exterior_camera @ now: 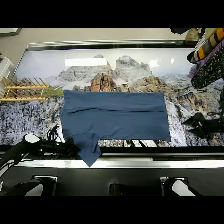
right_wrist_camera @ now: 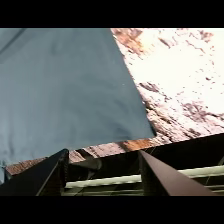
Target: Fold the clothes and pants, and hang the long-sleeved shirts on hangers.
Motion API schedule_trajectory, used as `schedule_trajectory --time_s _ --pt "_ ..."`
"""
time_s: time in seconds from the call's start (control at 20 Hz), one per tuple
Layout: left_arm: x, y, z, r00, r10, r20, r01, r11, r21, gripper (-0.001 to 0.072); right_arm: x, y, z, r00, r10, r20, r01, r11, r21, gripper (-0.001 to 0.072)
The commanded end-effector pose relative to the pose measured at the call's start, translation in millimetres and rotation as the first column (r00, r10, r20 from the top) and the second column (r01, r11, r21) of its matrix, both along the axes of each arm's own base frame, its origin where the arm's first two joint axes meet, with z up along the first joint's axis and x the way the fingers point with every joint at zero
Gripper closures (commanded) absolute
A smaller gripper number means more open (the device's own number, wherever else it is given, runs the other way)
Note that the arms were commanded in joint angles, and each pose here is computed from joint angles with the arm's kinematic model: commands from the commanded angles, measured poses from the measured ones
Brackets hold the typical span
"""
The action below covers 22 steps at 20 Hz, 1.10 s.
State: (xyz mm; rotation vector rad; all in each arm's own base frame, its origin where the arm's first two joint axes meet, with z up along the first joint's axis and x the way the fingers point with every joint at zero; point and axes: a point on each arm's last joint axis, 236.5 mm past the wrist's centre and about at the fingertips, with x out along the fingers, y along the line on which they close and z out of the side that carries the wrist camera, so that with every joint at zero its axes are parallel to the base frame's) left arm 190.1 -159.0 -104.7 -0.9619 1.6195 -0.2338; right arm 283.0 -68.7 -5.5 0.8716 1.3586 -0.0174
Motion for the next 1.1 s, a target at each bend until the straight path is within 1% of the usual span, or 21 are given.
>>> schedule_trajectory --time_s 0.0,0.3,0.7,0.8,0.9,1.0,1.05 --pt "-0.6 -0.6 0.4 1.000 -0.003 -0.001 0.003 1.000 -0.003 0.0694 -15.1 6.1 -44.8 0.998 0.030 -0.046 -0.027 0.998 0.063 0.0216" --pt "-3.4 -1.9 1.7 1.000 -0.008 -0.012 0.008 1.000 -0.011 0.0694 -26.4 19.4 -79.9 0.997 0.072 -0.022 -0.070 0.995 0.073 0.0215" --pt "-3.7 -2.4 2.1 1.000 -0.005 -0.017 0.005 1.000 -0.014 0.0694 -34.5 32.8 -102.3 0.998 0.057 -0.001 -0.057 0.995 0.084 0.0219" --pt "-3.6 -2.4 2.1 1.000 -0.003 -0.018 0.003 1.000 -0.014 0.0694 -31.5 38.9 -102.3 0.999 0.045 0.011 -0.046 0.992 0.116 0.0226" --pt "-3.5 -2.4 2.2 1.000 -0.003 -0.018 0.003 1.000 -0.014 0.0693 -30.5 47.9 -106.7 0.997 0.075 0.006 -0.075 0.989 0.124 0.0240" --pt "-2.7 -2.4 2.8 1.000 -0.003 -0.016 0.003 1.000 -0.014 0.0694 -25.6 54.6 -111.2 0.994 0.110 0.010 -0.110 0.990 0.093 0.0428" --pt "-0.9 -2.6 4.2 1.000 -0.004 -0.011 0.004 1.000 -0.015 0.0694 -22.5 55.3 -112.0 0.994 0.112 0.017 -0.113 0.990 0.083 0.0546"
